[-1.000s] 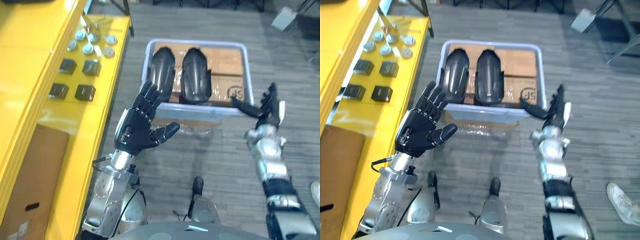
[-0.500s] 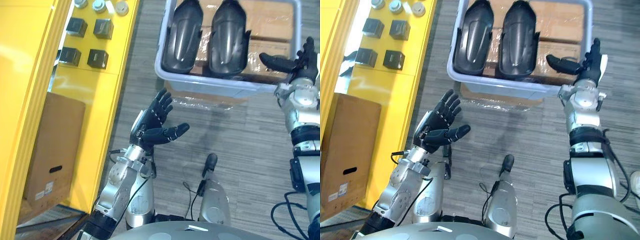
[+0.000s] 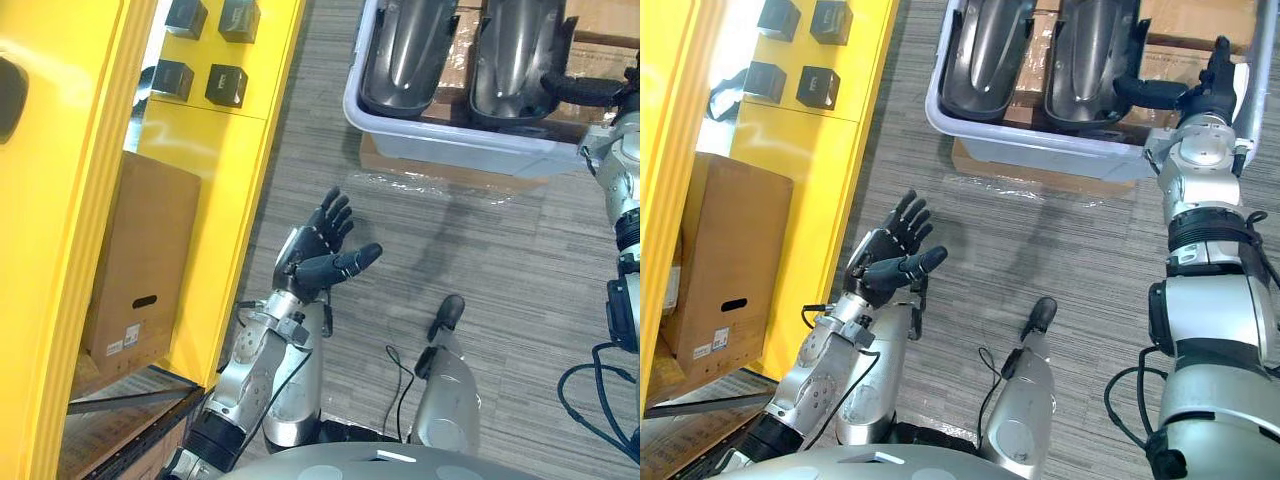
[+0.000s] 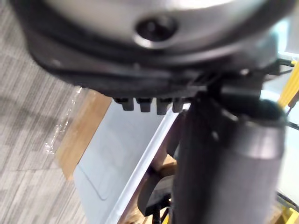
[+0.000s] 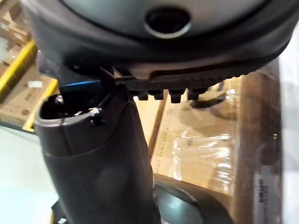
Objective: Walk over and take three plastic housings, then place them on the shelf
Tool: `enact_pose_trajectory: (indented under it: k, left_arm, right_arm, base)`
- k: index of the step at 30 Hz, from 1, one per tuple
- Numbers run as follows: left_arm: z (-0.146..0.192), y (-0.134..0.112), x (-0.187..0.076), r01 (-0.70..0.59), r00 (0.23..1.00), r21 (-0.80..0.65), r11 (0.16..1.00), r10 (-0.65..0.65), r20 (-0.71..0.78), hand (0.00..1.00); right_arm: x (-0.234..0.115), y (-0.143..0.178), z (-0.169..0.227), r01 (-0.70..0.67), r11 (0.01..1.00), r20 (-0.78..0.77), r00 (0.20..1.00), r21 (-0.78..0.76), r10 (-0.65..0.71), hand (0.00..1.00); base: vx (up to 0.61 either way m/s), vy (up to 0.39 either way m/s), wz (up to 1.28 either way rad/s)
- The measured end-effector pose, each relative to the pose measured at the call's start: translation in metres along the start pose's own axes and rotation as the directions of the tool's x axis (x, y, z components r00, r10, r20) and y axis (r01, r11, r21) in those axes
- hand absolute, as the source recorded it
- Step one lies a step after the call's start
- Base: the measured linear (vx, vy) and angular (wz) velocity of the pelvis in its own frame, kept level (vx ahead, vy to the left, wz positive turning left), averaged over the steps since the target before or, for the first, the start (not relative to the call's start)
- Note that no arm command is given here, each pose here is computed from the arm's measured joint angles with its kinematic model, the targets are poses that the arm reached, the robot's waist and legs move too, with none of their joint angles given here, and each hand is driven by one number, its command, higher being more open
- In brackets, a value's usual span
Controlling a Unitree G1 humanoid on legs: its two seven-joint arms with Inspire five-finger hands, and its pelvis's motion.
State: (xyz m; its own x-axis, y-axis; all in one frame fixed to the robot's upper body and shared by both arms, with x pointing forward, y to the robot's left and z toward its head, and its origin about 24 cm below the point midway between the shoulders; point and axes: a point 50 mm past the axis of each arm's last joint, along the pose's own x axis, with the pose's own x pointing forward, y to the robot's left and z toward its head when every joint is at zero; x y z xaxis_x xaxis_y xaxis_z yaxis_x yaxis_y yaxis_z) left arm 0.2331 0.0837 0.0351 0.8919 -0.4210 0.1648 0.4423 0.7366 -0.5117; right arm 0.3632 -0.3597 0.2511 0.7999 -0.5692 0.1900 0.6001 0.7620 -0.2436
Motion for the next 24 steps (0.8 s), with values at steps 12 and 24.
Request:
enact_pose_trajectory:
  k: [12,24]
  left_arm:
    - [-0.025,-0.003,0.003,-0.033,0.997,-0.031,0.999,0.031,-0.066,1.00]
    - [-0.021,0.007,-0.005,-0.085,0.996,-0.050,0.995,0.084,-0.022,1.00]
  right_arm:
    - [0.007,-0.060,0.007,0.127,0.978,-0.128,0.980,-0.166,-0.149,0.00]
    - [0.003,-0.088,-0.005,0.177,0.948,-0.254,0.936,-0.263,-0.245,0.00]
  base:
    - [-0.02,-0.010,0.14]
    - [0.03,-0.016,0.04]
